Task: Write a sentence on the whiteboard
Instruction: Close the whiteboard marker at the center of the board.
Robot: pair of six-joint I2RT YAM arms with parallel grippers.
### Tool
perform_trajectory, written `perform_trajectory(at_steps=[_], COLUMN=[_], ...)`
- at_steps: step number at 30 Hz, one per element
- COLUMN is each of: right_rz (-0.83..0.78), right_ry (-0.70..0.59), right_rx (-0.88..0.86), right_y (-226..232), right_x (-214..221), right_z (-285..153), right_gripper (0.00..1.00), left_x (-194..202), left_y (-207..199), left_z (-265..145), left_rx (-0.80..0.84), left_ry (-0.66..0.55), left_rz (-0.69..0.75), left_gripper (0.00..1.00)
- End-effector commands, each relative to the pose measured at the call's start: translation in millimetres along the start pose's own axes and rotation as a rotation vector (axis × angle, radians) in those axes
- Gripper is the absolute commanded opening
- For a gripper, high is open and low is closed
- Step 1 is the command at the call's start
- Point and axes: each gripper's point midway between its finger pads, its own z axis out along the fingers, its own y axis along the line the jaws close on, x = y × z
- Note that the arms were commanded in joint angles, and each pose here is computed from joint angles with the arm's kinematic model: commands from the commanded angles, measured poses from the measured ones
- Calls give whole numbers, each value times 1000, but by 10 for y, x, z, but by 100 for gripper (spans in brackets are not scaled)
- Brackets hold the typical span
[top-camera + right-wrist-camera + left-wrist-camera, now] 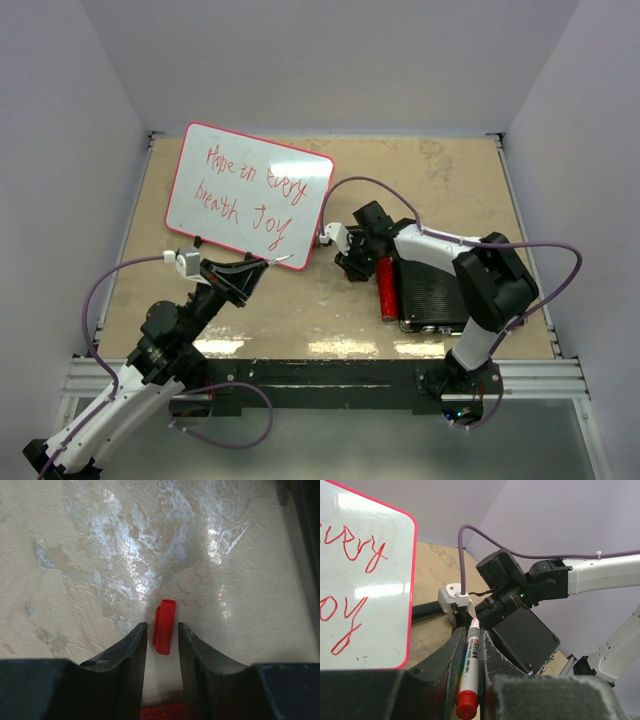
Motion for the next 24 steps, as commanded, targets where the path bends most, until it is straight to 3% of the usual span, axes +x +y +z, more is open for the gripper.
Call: perform_trajectory(at_steps=[1,4,7,11,13,16,18,24], right_rz=[2,0,0,2,4,18,27,39], right_ry=[15,40,66,86,100,118,131,148], right_rx=[55,76,85,68,55,27,29,32], right_y=[-108,-131,-135,-99,-82,-37,-49,-64], right_x=[-63,-14,47,103,147,198,230,251], right_z=[-28,-13,11,53,74,126,147,163], right_gripper=[34,32,19,14,17,32,33,8], left_x=[-80,-77,-65,-42,-22,-13,11,42], left_y=[-24,-15,-19,-8,-11,-13,-9,-11], left_z=[-2,-1,-2,2,7,15,20,35], left_rx=[7,4,7,6,11,15,17,22], left_ry=[-36,-36,-32,-29,-24,-25,-20,-13], left_rz=[-11,-13,-13,-18,-22,-28,-32,-46], left_gripper=[0,0,0,0,0,0,0,0])
